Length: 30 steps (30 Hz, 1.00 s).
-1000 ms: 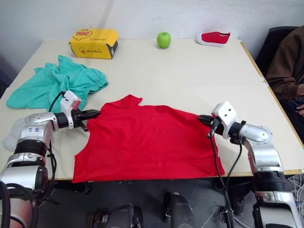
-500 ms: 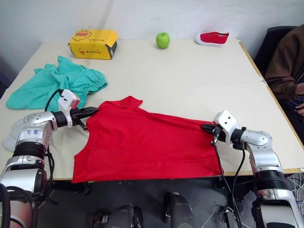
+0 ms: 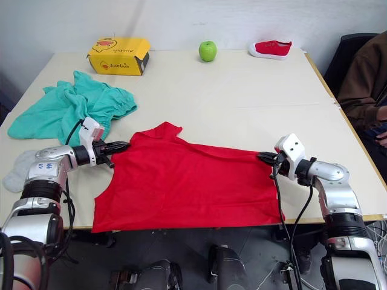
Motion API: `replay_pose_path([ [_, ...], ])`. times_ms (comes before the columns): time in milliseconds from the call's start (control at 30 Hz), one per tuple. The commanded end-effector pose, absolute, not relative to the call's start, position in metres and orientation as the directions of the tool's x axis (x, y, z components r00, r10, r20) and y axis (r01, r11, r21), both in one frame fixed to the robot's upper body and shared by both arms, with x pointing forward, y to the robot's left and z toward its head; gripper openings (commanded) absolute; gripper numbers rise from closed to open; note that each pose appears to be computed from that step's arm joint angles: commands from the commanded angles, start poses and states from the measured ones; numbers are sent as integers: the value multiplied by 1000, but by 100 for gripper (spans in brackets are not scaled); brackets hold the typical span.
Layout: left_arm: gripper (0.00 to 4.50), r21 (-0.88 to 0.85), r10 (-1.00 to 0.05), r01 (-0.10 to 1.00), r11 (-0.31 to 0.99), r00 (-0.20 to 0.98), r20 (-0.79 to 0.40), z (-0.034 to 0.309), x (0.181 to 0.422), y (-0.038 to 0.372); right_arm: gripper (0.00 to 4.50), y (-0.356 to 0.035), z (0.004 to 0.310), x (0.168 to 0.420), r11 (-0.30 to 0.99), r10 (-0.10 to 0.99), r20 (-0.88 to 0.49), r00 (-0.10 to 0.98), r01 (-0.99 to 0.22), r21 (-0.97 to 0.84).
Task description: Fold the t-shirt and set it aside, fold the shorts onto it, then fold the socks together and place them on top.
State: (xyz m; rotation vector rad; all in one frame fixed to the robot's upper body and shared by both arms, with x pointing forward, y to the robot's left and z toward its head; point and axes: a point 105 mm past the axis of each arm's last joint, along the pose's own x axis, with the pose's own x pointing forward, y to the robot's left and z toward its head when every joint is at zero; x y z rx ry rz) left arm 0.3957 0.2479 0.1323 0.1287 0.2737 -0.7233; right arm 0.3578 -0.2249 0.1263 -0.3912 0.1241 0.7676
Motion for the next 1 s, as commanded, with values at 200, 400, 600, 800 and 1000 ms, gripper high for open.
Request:
replay_pose_path([
  [200,0,180,-669,728,661,681,-298,148,365,264,2,-228,122,333,486,674,-335,658,-738,-468],
  [400,0,239,-581,656,716,750,-316,129,372,275,2,-249,115,342,540,603,-376,703,-707,-457],
  [600,0,239,-582,655,717,751,-311,125,376,270,2,-247,115,342,511,621,-385,682,-726,-461],
  [800,21,131,-584,672,729,710,-393,116,366,277,0,-241,112,338,509,649,-385,656,-751,-421],
  [1000,186,93,-639,732,675,643,-423,139,352,282,102,-236,116,329,492,697,-382,607,-792,-362],
])
